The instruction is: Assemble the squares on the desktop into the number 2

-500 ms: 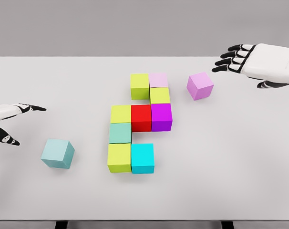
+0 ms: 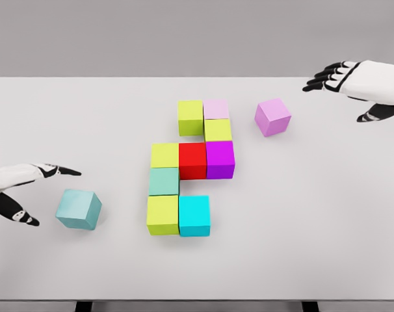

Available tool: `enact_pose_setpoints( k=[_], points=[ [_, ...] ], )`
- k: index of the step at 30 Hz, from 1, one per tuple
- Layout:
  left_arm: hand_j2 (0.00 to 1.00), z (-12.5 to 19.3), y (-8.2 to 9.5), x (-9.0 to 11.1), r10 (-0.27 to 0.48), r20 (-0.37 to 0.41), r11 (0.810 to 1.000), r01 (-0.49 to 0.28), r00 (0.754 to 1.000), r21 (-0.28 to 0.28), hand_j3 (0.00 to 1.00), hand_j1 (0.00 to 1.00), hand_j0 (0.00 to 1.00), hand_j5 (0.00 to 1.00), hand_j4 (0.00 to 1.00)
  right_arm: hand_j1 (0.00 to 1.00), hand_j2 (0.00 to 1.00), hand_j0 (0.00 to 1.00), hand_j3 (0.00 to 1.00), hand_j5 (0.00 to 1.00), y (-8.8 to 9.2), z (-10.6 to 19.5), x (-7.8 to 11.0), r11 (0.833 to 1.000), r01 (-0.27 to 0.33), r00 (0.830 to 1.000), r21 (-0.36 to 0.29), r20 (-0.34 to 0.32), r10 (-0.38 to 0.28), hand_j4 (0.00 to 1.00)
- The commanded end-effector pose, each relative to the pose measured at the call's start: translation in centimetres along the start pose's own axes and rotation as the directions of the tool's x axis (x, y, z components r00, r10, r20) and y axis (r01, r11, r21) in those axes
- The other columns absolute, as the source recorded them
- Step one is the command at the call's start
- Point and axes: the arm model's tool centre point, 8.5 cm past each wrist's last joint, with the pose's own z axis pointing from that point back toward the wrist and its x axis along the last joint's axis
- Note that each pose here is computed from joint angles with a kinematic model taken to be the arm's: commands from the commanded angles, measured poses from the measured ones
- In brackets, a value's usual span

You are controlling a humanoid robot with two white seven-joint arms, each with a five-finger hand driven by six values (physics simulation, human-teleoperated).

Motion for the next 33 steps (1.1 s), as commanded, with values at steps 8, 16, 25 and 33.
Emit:
enact_pose_setpoints(
  k=[8, 16, 25, 33],
  points=[
    [1.0, -1.3, -0.5, 1.6, 0.012, 0.029, 1.0, -0.012, 1.0, -0.018, 1.0, 1.0, 1.0, 1.0, 1.0, 1.0, 1.0, 1.0, 1.0, 1.0, 0.6, -5.7, 2.3, 0.998, 0.069, 0.993, -0.005, 0.1, -0.068, 1.0],
    [1.0, -2.5, -0.8, 1.1, 0.007, -0.011, 0.999, -0.006, 1.0, 0.041, 1.0, 1.0, 1.0, 1.0, 1.0, 1.0, 1.0, 1.0, 1.0, 1.0, 1.7, -8.8, 1.9, 0.99, 0.142, 0.984, 0.01, 0.111, -0.142, 1.0],
    [1.0, -2.6, -1.7, 0.8, 0.021, -0.019, 0.999, -0.02, 1.0, 0.025, 1.0, 1.0, 1.0, 1.0, 1.0, 1.0, 1.0, 1.0, 1.0, 1.0, 3.4, -10.4, -0.6, 0.973, 0.23, 0.971, 0.03, 0.06, -0.231, 1.0],
    [1.0, -3.9, -2.3, 0.8, 0.037, 0.002, 0.999, -0.037, 0.999, 0.021, 1.0, 1.0, 1.0, 1.0, 1.0, 1.0, 1.0, 1.0, 1.0, 1.0, 3.7, -11.5, -1.5, 0.961, 0.275, 0.961, 0.024, 0.033, -0.276, 1.0]
  ],
)
